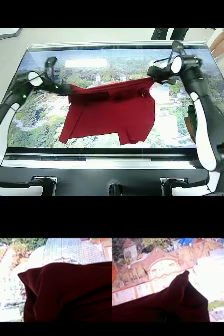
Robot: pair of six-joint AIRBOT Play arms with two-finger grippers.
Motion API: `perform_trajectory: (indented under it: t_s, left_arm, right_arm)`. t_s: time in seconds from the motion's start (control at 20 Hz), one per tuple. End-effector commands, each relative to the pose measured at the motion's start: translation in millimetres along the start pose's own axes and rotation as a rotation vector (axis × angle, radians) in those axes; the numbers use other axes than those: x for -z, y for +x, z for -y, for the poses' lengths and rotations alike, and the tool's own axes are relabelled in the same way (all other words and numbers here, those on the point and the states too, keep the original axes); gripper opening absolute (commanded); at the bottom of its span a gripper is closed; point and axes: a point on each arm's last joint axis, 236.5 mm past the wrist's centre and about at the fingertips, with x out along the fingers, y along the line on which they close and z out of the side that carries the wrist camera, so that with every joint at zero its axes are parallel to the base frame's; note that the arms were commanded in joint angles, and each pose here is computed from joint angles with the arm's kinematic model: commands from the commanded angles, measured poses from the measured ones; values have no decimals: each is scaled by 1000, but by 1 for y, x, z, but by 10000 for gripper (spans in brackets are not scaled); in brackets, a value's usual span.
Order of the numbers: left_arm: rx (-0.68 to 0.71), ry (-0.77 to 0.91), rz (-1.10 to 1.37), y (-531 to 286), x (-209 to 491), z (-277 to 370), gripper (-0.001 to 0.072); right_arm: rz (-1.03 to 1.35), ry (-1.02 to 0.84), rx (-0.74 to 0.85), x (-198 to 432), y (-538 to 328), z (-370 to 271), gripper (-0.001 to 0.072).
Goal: Fold the shirts.
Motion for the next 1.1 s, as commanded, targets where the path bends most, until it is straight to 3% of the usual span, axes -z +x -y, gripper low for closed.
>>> perform_trajectory:
  t_s: [0.0, 0.05, 0.2, 0.3, 0.45, 0.5, 0.55, 0.75, 0.95, 1.05]
  left_arm:
    - [85, -63, -108, 23, 21, 14, 373]
    - [65, -45, -135, 10, 21, 5, 616]
    - [-30, -25, -228, -41, 29, -50, 596]
    - [-33, -169, -301, -59, 58, -75, 594]
    - [71, -270, -446, -53, 137, -67, 588]
    - [94, -273, -490, -48, 167, -63, 524]
    - [110, -281, -525, -44, 195, -60, 497]
    - [218, -319, -570, -21, 260, -39, 497]
    - [226, -343, -499, 1, 261, -31, 492]
    - [209, -345, -445, 8, 250, -34, 456]
  right_arm:
    - [-79, 88, -50, 17, 22, -11, 157]
    - [-82, 52, -48, 12, 9, -6, 329]
    - [-186, -95, 23, 18, -34, 48, 546]
    - [-419, -73, 74, 59, -54, 100, 532]
    - [-708, 10, 43, 135, -62, 136, 531]
    - [-745, 30, 42, 156, -57, 141, 531]
    - [-767, 38, 36, 177, -51, 143, 530]
    - [-820, 78, -56, 227, -34, 132, 531]
    - [-786, 80, -63, 226, -24, 132, 532]
    - [-759, 60, -77, 222, -19, 131, 532]
